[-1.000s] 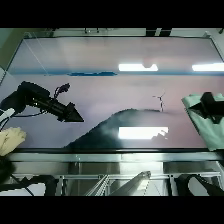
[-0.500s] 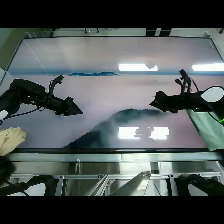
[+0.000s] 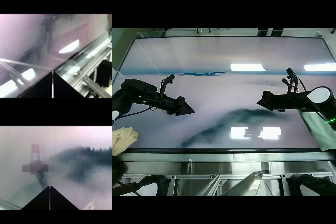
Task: Fold the shirts.
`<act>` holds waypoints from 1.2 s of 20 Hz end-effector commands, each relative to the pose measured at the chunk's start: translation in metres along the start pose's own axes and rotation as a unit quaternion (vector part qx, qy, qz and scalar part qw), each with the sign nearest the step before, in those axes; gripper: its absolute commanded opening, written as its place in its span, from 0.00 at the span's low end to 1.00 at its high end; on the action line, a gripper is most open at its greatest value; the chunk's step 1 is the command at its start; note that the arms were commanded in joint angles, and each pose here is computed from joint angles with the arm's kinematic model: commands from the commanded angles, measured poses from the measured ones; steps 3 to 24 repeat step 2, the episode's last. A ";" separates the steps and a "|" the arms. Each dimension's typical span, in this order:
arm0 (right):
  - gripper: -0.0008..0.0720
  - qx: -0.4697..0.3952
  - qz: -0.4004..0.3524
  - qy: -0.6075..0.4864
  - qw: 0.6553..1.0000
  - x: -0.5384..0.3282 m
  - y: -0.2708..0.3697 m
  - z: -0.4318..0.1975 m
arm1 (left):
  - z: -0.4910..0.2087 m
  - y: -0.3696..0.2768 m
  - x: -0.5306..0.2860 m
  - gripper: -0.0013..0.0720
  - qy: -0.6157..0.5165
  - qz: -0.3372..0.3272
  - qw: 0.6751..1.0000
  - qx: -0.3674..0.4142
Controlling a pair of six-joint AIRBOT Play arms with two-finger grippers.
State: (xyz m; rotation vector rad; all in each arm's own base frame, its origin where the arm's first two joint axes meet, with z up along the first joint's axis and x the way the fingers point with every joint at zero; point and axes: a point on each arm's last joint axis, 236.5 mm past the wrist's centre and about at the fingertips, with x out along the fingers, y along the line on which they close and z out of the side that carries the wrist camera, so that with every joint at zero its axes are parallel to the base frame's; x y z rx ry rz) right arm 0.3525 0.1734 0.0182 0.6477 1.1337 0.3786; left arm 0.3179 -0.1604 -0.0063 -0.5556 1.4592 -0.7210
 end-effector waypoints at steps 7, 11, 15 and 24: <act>0.04 0.000 0.001 0.000 1.000 0.001 0.001 0.000 | 0.000 0.000 0.000 0.05 0.000 0.001 1.000 0.001; 0.04 0.000 0.001 0.000 1.000 0.001 0.001 0.000 | 0.000 0.000 0.000 0.05 0.000 0.001 1.000 0.001; 0.04 0.000 0.001 0.000 1.000 0.001 0.001 0.000 | 0.000 0.000 0.000 0.05 0.000 0.001 1.000 0.001; 0.04 0.000 0.001 0.000 1.000 0.001 0.001 0.000 | 0.000 0.000 0.000 0.05 0.000 0.001 1.000 0.001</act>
